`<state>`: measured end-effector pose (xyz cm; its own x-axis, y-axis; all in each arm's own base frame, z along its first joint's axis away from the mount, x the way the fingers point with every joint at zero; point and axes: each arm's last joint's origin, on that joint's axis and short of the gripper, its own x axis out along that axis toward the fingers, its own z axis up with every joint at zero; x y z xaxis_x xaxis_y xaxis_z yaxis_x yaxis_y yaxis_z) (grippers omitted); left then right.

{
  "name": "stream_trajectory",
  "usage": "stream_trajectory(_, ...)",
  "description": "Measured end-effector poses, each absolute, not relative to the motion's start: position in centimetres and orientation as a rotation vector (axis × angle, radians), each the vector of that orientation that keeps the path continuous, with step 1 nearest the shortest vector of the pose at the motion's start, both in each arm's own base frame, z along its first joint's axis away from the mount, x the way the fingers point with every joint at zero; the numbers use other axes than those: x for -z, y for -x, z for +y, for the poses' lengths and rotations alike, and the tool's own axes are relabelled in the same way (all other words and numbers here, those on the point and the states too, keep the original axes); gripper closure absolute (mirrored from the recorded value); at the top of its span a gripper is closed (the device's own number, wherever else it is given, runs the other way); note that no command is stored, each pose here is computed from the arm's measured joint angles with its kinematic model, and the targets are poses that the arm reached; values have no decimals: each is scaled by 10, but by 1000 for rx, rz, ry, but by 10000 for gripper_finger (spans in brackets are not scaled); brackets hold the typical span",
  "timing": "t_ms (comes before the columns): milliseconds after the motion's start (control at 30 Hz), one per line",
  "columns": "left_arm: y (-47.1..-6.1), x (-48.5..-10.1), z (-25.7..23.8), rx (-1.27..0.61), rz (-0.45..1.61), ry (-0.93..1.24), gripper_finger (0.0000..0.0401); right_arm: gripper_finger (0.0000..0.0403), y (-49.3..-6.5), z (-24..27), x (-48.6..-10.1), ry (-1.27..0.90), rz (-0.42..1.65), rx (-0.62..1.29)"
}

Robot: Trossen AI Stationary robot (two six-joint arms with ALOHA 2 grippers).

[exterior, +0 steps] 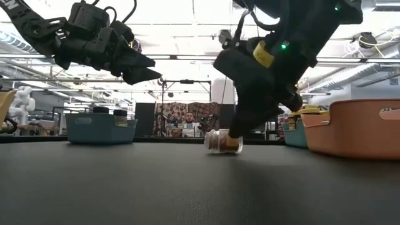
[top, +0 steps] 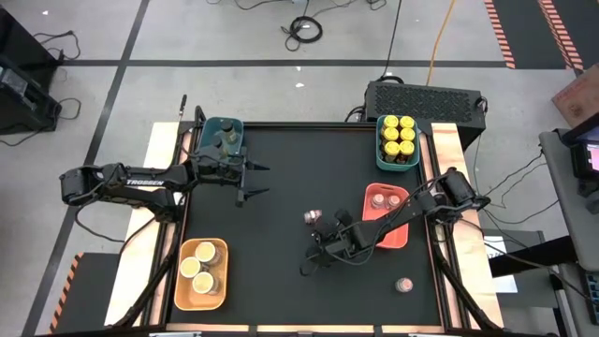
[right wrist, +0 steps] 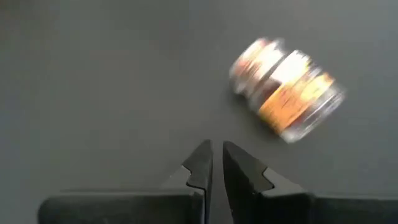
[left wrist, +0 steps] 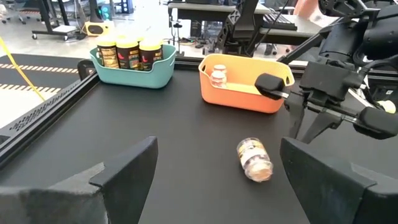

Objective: Sort spices by type
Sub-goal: Adjust the brown spice bottle into the orange bin

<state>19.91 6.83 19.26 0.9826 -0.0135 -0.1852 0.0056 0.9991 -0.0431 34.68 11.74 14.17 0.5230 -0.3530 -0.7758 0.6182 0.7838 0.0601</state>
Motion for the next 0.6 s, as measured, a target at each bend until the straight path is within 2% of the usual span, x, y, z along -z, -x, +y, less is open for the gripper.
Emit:
stream_trajectory(167,-199,-193,68,10,186,42,60,378,-349,115,-145,-385,918,499)
stream_trajectory(333,-199,-193,68,10,186,42,60,365,-367,106,-169,-329,968,321)
stream_trajectory(467,-199,-193,68,10,186,42,60,327,-382,92,-204,-195,1026,215)
stream_trajectory(600,-199,-193,68,10,186,43,60,265,-392,75,-238,-47,1041,154)
